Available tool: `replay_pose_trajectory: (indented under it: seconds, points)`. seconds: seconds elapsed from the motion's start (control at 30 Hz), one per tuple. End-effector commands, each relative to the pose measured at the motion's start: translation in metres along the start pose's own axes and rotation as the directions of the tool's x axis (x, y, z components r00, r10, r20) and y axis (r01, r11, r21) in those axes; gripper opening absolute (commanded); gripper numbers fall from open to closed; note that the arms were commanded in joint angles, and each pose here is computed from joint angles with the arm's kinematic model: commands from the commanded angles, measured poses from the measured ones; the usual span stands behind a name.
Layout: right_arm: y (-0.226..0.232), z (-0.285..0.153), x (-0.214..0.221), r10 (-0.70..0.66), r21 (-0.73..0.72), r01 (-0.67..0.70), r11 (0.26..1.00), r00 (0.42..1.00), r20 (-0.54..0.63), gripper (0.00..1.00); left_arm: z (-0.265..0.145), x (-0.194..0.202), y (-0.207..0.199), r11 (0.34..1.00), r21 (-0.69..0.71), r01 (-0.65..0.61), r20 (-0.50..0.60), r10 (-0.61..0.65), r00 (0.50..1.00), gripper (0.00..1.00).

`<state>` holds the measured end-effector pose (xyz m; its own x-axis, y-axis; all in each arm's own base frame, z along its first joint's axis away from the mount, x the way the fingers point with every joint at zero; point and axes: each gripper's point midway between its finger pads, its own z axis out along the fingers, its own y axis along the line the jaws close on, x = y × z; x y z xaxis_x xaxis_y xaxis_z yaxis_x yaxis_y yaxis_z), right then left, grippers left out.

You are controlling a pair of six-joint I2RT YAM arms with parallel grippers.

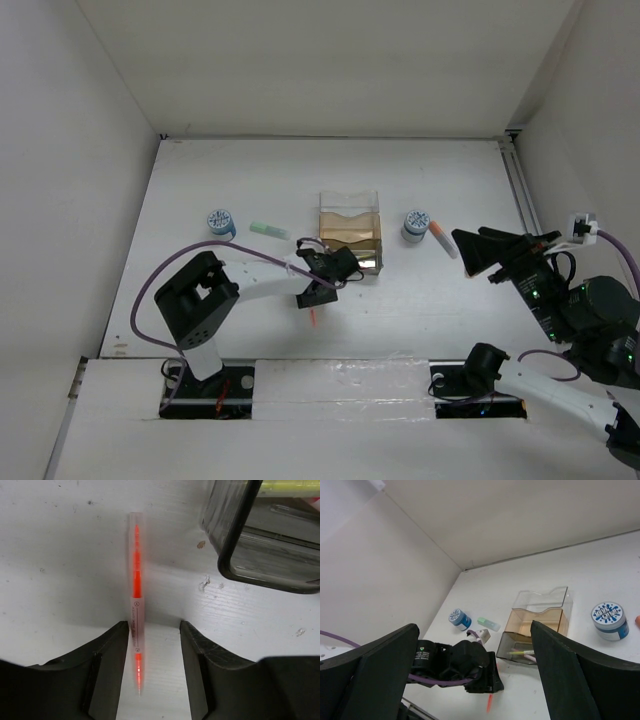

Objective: Sort the stationery into containers
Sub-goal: Grab a piece of stationery with the left arm, then place the stationery into the container

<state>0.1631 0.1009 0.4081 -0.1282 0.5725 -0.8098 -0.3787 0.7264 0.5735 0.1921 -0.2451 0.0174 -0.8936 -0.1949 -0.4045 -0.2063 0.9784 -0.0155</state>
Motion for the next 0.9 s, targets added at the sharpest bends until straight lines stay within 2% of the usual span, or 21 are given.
replay_pose_trajectory:
  seconds: [0.0, 0.17, 0.2, 0.37, 0.47, 0.5, 0.53, 0.6, 0.7, 0.73, 0.8, 0.83, 0.87]
  points:
    - [0.01, -0.001, -0.01, 0.018, -0.047, -0.017, 0.999, 0.999, 0.032, 1.0, 0.004, 0.006, 0.015, 0.998, -0.062, 0.02, 0.0, -0.02, 1.0, 0.41]
    - [0.011, -0.002, -0.009, 0.018, -0.055, -0.017, 0.998, 0.999, 0.027, 1.0, 0.01, 0.013, 0.037, 0.996, -0.058, 0.069, -0.033, -0.071, 0.997, 0.15]
    - [0.011, -0.002, -0.009, 0.018, -0.055, -0.017, 0.998, 0.999, 0.027, 1.0, 0.01, 0.014, 0.039, 0.996, -0.05, 0.073, -0.03, -0.074, 0.997, 0.0]
    - [0.011, -0.004, -0.012, 0.023, -0.059, -0.021, 0.998, 0.999, 0.034, 1.0, -0.003, 0.005, 0.048, 0.992, -0.021, 0.123, 0.003, -0.123, 0.992, 0.0]
    - [0.011, -0.005, -0.014, 0.023, -0.059, -0.021, 0.998, 0.999, 0.034, 1.0, -0.034, -0.025, 0.054, 0.996, -0.017, 0.086, 0.12, -0.083, 0.989, 0.0]
    - [0.011, -0.005, -0.014, 0.023, -0.059, -0.021, 0.998, 0.999, 0.034, 1.0, -0.057, -0.049, 0.044, 0.996, 0.028, 0.086, 0.18, -0.09, 0.98, 0.0]
    - [0.011, -0.005, -0.014, 0.023, -0.059, -0.021, 0.998, 0.999, 0.034, 1.0, -0.069, -0.064, 0.052, 0.999, -0.001, 0.052, 0.243, -0.051, 0.969, 0.0]
    - [0.011, -0.005, -0.014, 0.023, -0.059, -0.021, 0.998, 0.999, 0.034, 1.0, -0.101, -0.095, 0.038, 0.998, 0.058, -0.011, 0.329, -0.009, 0.944, 0.0]
    - [0.011, -0.005, -0.014, 0.023, -0.059, -0.021, 0.998, 0.999, 0.034, 1.0, -0.134, -0.133, 0.025, 0.972, 0.121, -0.201, 0.443, 0.129, 0.887, 0.0]
    - [0.011, -0.005, -0.014, 0.023, -0.059, -0.021, 0.998, 0.999, 0.034, 1.0, -0.15, -0.145, 0.006, 0.92, 0.184, -0.347, 0.497, 0.217, 0.84, 0.0]
    - [0.01, -0.005, -0.014, 0.014, -0.051, -0.012, 0.999, 0.999, 0.039, 1.0, -0.157, -0.148, -0.014, 0.832, 0.221, -0.508, 0.547, 0.325, 0.771, 0.0]
    - [0.01, -0.005, -0.014, 0.014, -0.051, -0.012, 0.999, 0.999, 0.039, 1.0, -0.174, -0.16, -0.021, 0.802, 0.234, -0.549, 0.59, 0.332, 0.736, 0.0]
    - [0.01, -0.005, -0.014, 0.014, -0.051, -0.012, 0.999, 0.999, 0.039, 1.0, -0.169, -0.159, -0.033, 0.764, 0.225, -0.604, 0.59, 0.387, 0.709, 0.0]
